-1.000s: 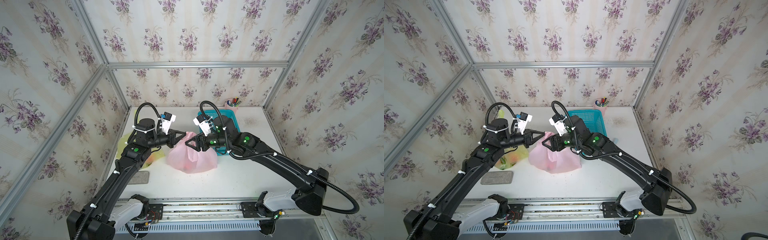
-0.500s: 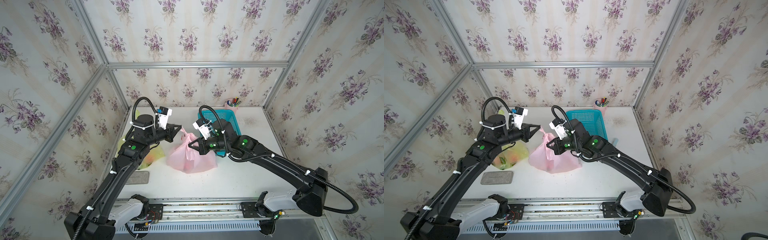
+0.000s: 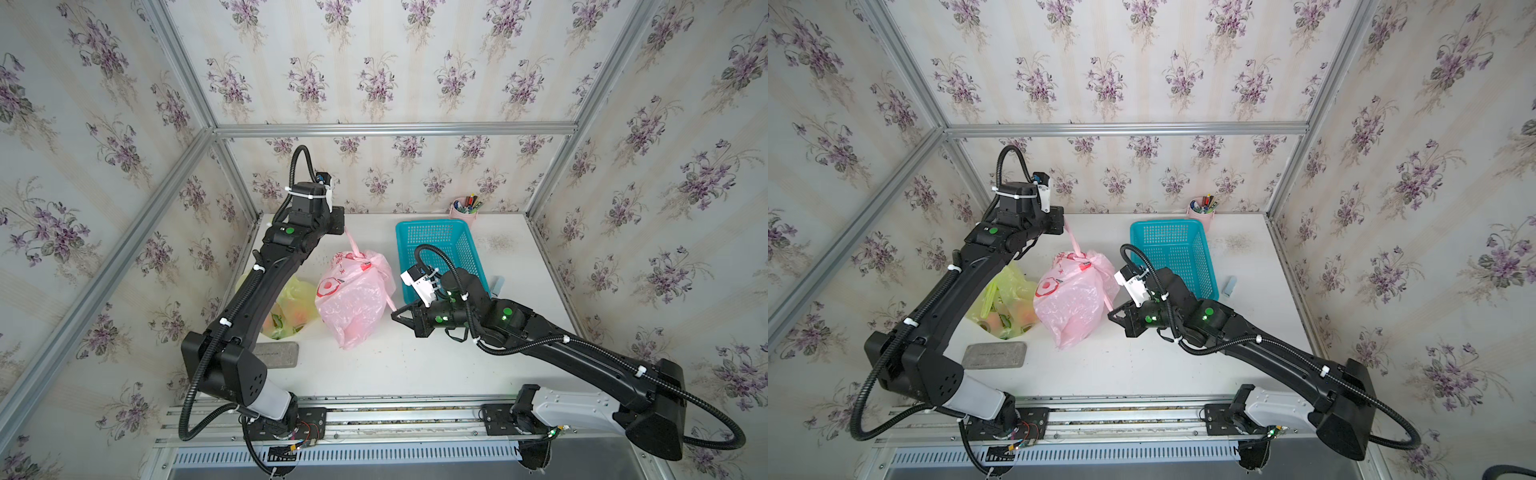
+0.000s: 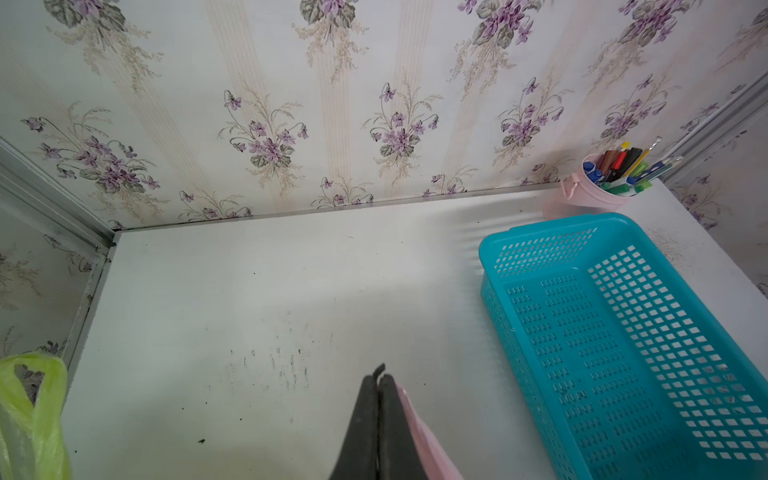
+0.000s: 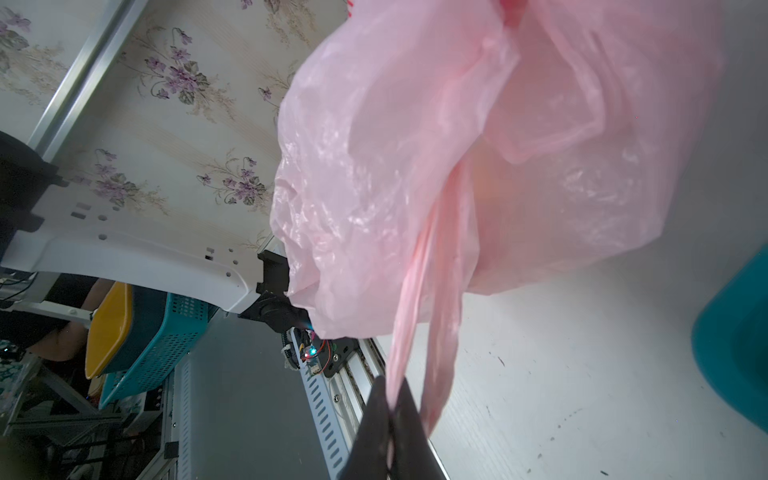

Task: Place the peach into a plastic bag & tie a knot
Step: Tie the plastic bag at the center of the board, then place the plastic bag at the center of the board, then reset both arms

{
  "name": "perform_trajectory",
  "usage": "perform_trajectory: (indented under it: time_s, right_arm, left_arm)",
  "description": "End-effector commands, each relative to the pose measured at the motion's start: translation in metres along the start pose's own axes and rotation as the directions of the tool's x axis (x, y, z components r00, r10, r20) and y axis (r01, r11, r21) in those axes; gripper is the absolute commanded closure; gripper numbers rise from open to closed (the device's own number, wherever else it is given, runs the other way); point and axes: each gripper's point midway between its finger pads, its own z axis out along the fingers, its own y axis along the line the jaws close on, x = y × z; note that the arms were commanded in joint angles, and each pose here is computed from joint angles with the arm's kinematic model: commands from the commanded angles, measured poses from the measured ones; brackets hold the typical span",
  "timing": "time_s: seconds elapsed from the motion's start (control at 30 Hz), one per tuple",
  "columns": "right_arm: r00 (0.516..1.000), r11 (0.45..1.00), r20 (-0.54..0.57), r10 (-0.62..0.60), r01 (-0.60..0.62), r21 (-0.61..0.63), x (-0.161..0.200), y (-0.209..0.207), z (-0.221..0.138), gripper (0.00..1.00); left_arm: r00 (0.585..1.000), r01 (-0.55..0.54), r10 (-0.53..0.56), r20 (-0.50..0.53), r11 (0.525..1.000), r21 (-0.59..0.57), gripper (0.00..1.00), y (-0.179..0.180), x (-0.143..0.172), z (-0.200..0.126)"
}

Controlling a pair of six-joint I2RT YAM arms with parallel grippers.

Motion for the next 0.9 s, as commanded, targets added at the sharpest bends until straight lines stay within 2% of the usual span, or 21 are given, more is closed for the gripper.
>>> perform_trajectory:
  time_s: [0.0, 0.03, 0.07, 0.2, 0.3, 0.37, 0.43, 0.5, 0.57, 0.6, 0.67, 0.73, 0.8, 0.87]
  right_arm:
    - [1.000, 0.989, -0.023, 0.009, -0.006, 0.149, 0.007, -0.025, -0.008, 0.16]
    - [1.000, 0.982, -0.006, 0.001, 0.000, 0.189, 0.002, -0.033, -0.011, 0.04]
    - [1.000, 0.973, 0.014, -0.007, 0.003, 0.230, -0.005, -0.041, -0.015, 0.03]
    - [0.993, 0.933, 0.114, -0.020, -0.022, 0.360, -0.033, -0.077, -0.034, 0.02]
    - [0.963, 0.834, 0.264, -0.047, -0.108, 0.542, -0.062, -0.122, -0.066, 0.02]
    - [0.911, 0.766, 0.400, -0.101, -0.186, 0.616, -0.082, -0.148, -0.097, 0.00]
    - [0.837, 0.728, 0.509, -0.201, -0.220, 0.650, -0.099, -0.162, -0.125, 0.00]
    - [0.757, 0.662, 0.573, -0.313, -0.259, 0.703, -0.108, -0.172, -0.149, 0.01]
    - [0.680, 0.614, 0.570, -0.461, -0.219, 0.759, -0.113, -0.173, -0.162, 0.00]
    - [0.658, 0.587, 0.543, -0.522, -0.184, 0.788, -0.114, -0.171, -0.167, 0.00]
    - [0.619, 0.511, 0.483, -0.619, -0.150, 0.846, -0.116, -0.176, -0.178, 0.00]
    - [0.623, 0.420, 0.458, -0.634, -0.220, 0.881, -0.115, -0.203, -0.199, 0.00]
    - [0.649, 0.359, 0.464, -0.603, -0.298, 0.884, -0.106, -0.236, -0.217, 0.00]
    - [0.651, 0.311, 0.485, -0.585, -0.372, 0.875, -0.089, -0.263, -0.234, 0.00]
  left_arm:
    - [0.998, 0.044, -0.043, 0.045, 0.999, -0.029, 0.03, 0.007, -0.012, 0.001]
    - [0.998, 0.054, -0.053, 0.034, 0.998, -0.031, 0.00, 0.008, -0.007, 0.001]
    - [0.998, 0.062, -0.061, 0.023, 0.997, -0.038, 0.00, 0.009, -0.001, 0.002]
    - [0.997, 0.079, -0.079, 0.004, 0.996, -0.033, 0.00, 0.011, 0.012, -0.003]
    - [0.993, 0.112, -0.111, 0.027, 0.993, -0.031, 0.00, 0.013, 0.014, -0.011]
    - [0.988, 0.139, -0.135, 0.074, 0.988, -0.060, 0.00, 0.020, 0.011, -0.020]
    - [0.981, 0.148, -0.136, 0.137, 0.986, -0.078, 0.00, 0.025, 0.003, -0.033]
    - [0.984, 0.059, -0.042, 0.172, 0.993, -0.098, 0.00, 0.023, -0.003, -0.040]
    - [0.983, -0.032, 0.054, 0.173, 0.991, -0.126, 0.00, 0.020, -0.006, -0.047]
    - [0.980, -0.056, 0.082, 0.179, 0.988, -0.143, 0.00, 0.019, -0.007, -0.051]
    - [0.972, -0.029, 0.070, 0.224, 0.983, -0.179, 0.00, 0.025, -0.014, -0.061]
    - [0.967, -0.022, 0.071, 0.245, 0.980, -0.199, 0.01, 0.030, -0.013, -0.067]
    - [0.964, -0.009, 0.058, 0.261, 0.983, -0.183, 0.01, 0.028, -0.006, -0.063]
    - [0.960, -0.065, 0.112, 0.258, 0.981, -0.184, 0.00, 0.026, 0.006, -0.047]
